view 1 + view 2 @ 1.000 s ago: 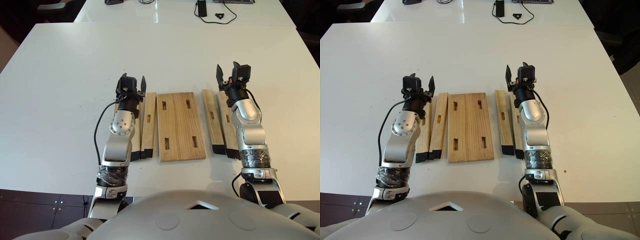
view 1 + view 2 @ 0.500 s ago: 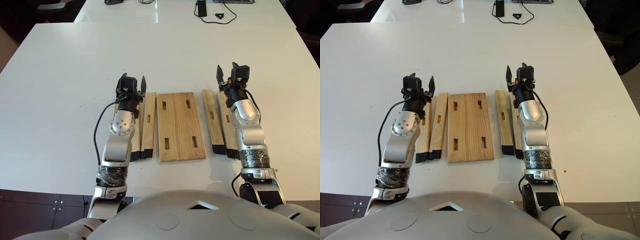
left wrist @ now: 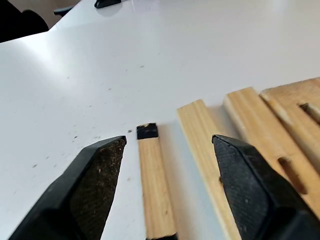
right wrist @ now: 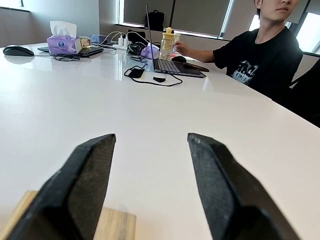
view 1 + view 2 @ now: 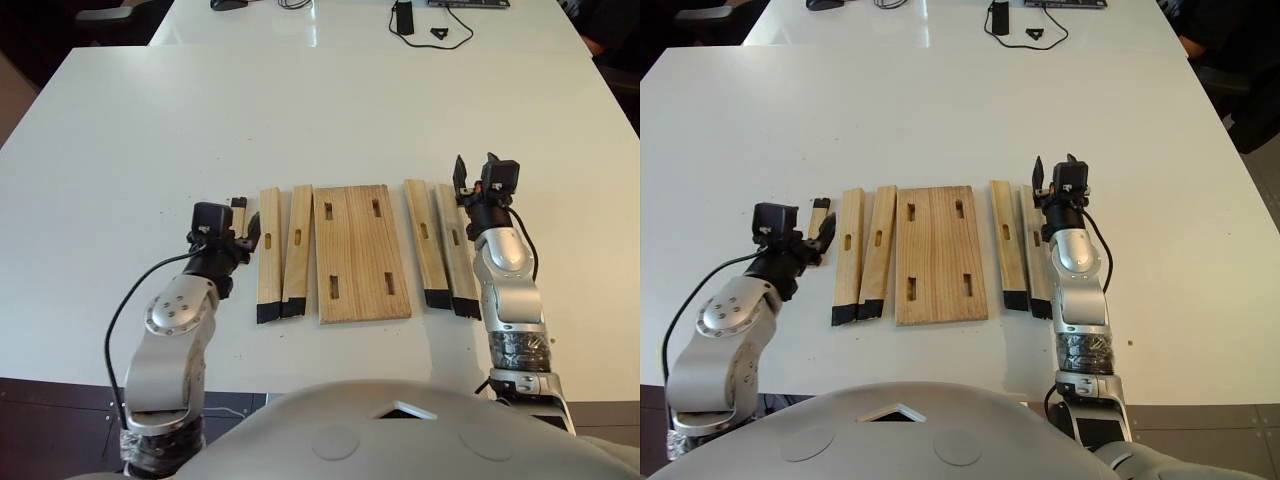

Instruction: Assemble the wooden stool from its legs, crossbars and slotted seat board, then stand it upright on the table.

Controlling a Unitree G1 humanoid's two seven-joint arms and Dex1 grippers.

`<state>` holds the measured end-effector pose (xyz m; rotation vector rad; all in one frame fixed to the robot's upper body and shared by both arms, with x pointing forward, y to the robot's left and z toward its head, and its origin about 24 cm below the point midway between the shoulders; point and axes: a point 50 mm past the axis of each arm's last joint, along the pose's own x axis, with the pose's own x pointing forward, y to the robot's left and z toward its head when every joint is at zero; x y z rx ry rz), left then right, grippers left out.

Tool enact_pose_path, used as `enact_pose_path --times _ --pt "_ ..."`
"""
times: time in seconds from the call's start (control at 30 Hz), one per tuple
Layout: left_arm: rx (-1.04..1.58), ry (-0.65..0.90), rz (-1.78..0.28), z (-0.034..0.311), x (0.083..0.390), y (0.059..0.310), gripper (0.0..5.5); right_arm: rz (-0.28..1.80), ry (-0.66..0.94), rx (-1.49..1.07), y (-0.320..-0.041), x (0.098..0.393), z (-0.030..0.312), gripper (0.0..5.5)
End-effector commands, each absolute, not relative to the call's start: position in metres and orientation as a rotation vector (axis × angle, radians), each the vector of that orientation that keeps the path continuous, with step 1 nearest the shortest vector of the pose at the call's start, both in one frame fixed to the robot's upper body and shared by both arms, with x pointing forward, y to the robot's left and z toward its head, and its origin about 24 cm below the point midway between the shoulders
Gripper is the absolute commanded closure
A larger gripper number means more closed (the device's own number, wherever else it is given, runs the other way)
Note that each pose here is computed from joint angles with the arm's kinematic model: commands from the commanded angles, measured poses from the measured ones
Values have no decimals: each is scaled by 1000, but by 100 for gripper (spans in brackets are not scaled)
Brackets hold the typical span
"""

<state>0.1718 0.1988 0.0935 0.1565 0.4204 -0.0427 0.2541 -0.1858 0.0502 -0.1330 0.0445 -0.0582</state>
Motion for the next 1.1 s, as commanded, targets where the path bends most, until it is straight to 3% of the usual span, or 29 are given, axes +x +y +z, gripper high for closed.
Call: enact_pose_path --times 0.03,0.37,0.63,0.9,0.97,1.1 --pt "130 462 -71 99 174 203 229 -92 44 -134 -189 253 53 284" --pt "118 641 -31 69 169 218 229 -67 41 -159 -190 258 57 284" --pt "130 694 -20 52 169 227 229 -49 44 -165 -186 260 56 284" --pt "160 709 -15 41 171 236 374 -55 46 -165 -184 260 54 286" --pt "167 658 -17 46 177 235 419 -57 43 -166 -185 262 55 286" --pt "148 213 -266 105 206 197 421 -23 -21 -220 -197 267 68 286"
